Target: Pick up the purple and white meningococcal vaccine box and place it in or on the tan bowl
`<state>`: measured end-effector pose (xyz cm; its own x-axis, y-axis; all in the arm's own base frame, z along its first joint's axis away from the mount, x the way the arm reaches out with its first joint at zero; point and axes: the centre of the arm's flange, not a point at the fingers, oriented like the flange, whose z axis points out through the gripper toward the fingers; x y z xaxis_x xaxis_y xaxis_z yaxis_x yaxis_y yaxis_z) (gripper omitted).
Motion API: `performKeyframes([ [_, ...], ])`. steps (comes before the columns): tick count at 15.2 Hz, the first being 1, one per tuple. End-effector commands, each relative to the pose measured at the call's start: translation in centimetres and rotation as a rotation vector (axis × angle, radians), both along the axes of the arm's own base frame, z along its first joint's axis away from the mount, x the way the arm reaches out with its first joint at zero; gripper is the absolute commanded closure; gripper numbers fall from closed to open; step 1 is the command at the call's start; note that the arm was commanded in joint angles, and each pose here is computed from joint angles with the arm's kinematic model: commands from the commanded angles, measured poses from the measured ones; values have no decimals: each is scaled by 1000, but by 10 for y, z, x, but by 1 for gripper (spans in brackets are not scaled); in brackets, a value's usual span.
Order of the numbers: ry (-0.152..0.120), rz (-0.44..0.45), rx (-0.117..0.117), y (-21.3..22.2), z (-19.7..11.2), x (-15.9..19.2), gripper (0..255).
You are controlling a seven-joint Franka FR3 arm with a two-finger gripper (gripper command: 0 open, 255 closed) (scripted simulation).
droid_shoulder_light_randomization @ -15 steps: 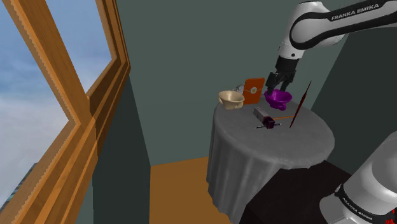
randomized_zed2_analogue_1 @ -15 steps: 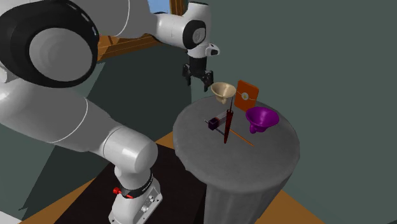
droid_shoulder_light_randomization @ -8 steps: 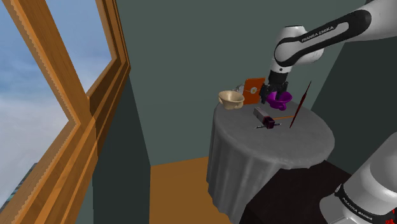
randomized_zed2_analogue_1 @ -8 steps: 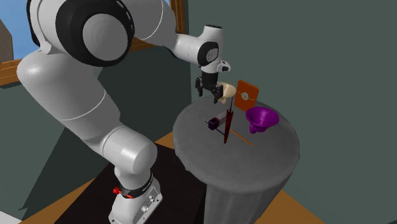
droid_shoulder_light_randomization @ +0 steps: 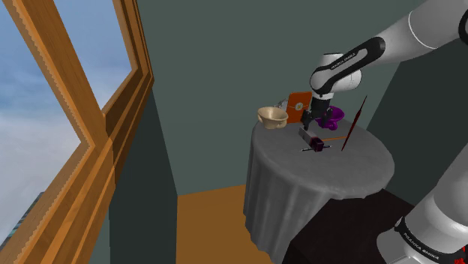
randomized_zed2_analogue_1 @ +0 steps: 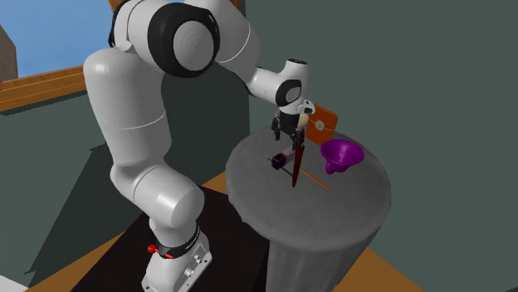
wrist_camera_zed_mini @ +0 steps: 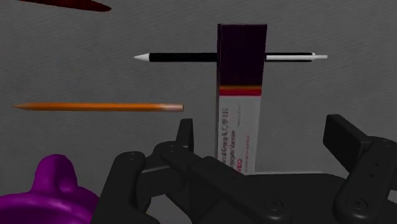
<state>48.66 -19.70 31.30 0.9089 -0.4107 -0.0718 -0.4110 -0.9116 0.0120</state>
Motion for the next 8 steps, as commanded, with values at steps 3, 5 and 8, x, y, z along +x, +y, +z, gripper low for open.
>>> performKeyframes([
  [3, 9, -27, -3, -10, -28, 5, 0],
  [5, 9, -27, -3, -10, -38, 4, 0],
  [8, 9, -27, -3, -10, -54, 2, 0],
])
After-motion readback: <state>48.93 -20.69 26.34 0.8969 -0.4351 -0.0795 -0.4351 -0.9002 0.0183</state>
